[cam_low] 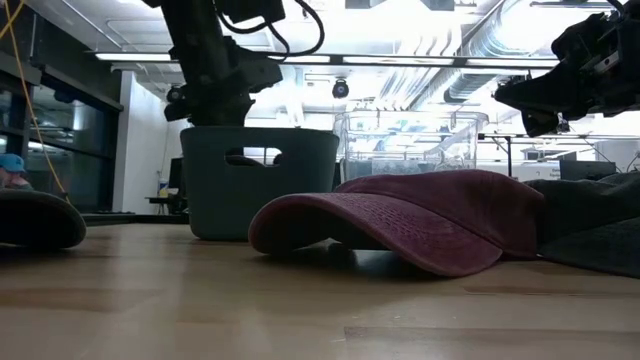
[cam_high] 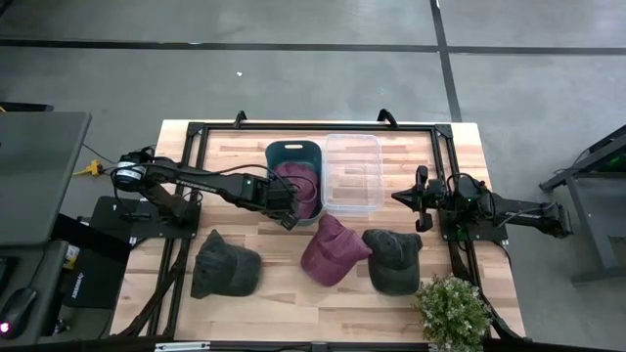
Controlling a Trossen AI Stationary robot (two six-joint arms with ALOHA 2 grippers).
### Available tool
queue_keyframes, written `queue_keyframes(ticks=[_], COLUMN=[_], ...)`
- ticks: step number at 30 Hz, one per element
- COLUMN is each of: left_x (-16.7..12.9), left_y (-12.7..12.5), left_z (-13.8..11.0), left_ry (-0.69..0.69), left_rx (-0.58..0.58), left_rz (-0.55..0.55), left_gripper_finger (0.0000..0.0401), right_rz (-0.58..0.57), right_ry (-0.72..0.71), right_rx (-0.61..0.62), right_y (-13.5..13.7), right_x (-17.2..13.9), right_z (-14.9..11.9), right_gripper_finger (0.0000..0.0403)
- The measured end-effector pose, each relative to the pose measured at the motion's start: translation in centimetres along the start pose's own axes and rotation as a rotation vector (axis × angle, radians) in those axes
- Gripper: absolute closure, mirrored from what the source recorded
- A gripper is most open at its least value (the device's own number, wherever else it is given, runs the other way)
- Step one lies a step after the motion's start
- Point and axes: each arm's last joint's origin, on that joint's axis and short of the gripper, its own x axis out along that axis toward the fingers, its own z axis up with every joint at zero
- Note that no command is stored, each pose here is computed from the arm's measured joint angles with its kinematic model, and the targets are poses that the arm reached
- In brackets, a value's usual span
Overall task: Pick & Place hat
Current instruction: Put the red cap into the blue bin
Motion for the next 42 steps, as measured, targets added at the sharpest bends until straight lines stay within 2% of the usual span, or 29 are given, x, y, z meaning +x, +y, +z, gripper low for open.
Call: queue_keyframes(ticks=[4, 8, 12, 17, 24, 28, 34, 38, 42], left_x=[0.0, -0.4, -2.2, -4.4, -7.4, -8.5, -9.4, -10.0, -10.5], left_y=[0.0, 0.4, 1.0, 1.5, 1.5, 0.9, -0.2, -1.0, -2.0], left_z=[0.0, 0.3, 0.4, 0.2, -1.2, -2.4, -4.2, -5.7, -7.7], left_ry=[-0.004, -0.095, -0.185, -0.285, -0.395, -0.46, -0.483, -0.445, -0.335], left_rx=[0.005, 0.026, 0.041, 0.142, 0.373, 0.465, 0.608, 0.843, 1.126], left_rz=[0.003, 0.083, 0.114, 0.161, 0.225, 0.257, 0.233, 0.186, -0.003], left_gripper_finger=[0.0401, 0.0401, 0.0401, 0.0401, 0.0401, 0.0401, 0.0401, 0.0401, 0.0401], right_rz=[0.0, 0.0, 0.0, 0.0, 0.0, 0.0, 0.0, 0.0, 0.0], right_ry=[-0.001, 0.0, -0.001, 0.0, 0.0, -0.001, -0.001, 0.0, 0.0], right_rx=[0.0, 0.0, 0.0, 0.0, 0.0, 0.0, 0.0, 0.0, 0.0], right_y=[0.0, 0.0, 0.0, 0.0, 0.0, 0.0, 0.0, 0.0, 0.0], right_x=[0.0, 0.0, 0.0, 0.0, 0.0, 0.0, 0.0, 0.0, 0.0], right_z=[0.0, 0.0, 0.0, 0.0, 0.0, 0.0, 0.0, 0.0, 0.0], right_gripper_finger=[0.0402, 0.0402, 0.0402, 0.0402, 0.0402, 0.0402, 0.0402, 0.0402, 0.0402])
